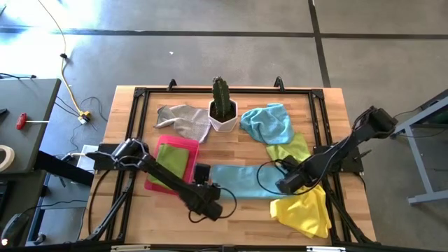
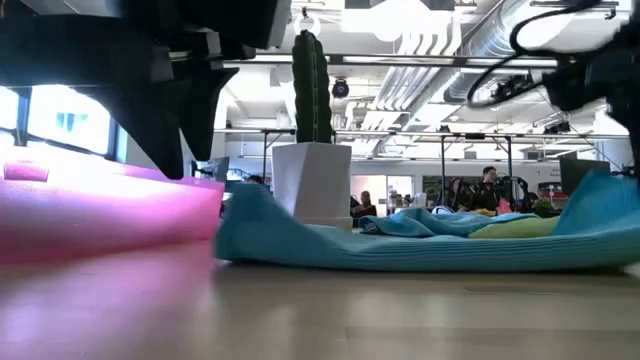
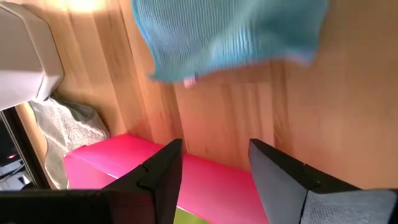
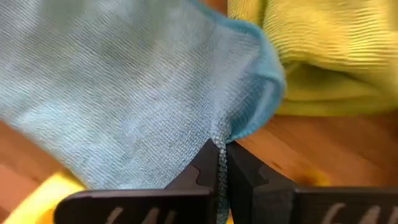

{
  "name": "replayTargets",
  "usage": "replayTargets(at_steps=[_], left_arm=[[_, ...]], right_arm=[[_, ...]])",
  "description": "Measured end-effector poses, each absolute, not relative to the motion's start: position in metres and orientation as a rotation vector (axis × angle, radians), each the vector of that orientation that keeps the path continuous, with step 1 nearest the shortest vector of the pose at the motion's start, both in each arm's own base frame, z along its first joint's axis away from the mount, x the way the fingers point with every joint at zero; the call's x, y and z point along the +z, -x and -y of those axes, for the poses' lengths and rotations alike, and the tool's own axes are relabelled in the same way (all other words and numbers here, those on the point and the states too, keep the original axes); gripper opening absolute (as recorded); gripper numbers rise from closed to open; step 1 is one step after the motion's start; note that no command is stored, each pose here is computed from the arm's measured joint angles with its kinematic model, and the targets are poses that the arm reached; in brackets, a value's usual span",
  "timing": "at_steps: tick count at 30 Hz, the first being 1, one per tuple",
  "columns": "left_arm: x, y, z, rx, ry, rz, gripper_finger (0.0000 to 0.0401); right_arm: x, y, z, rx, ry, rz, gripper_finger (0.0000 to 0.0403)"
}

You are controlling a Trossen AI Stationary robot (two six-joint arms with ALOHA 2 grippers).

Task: Fold microfiber towels
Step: Fold the bottom blue towel

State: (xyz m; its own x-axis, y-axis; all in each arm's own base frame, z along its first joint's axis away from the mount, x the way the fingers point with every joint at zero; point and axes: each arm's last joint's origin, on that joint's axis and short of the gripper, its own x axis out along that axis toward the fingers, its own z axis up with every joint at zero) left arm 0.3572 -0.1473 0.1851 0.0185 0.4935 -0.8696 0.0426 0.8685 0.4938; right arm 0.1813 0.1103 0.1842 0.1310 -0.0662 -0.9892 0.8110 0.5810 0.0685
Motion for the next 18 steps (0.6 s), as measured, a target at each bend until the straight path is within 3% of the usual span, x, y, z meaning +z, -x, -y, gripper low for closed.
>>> replayTargets(at_steps=[10, 18], left_arm=[[0.185, -0.352, 0.16, 0.363, -0.442, -1.512, 0.0172], [0.185, -0.349, 0.165, 0.352, -0.455, -1.511, 0.0172]], right_arm=[[0.26, -0.197, -0.108, -0.774, -0.741, -1.313, 0.0002], [0.265, -0.238, -0.114, -0.725, -0.776, -1.24, 0.0002]])
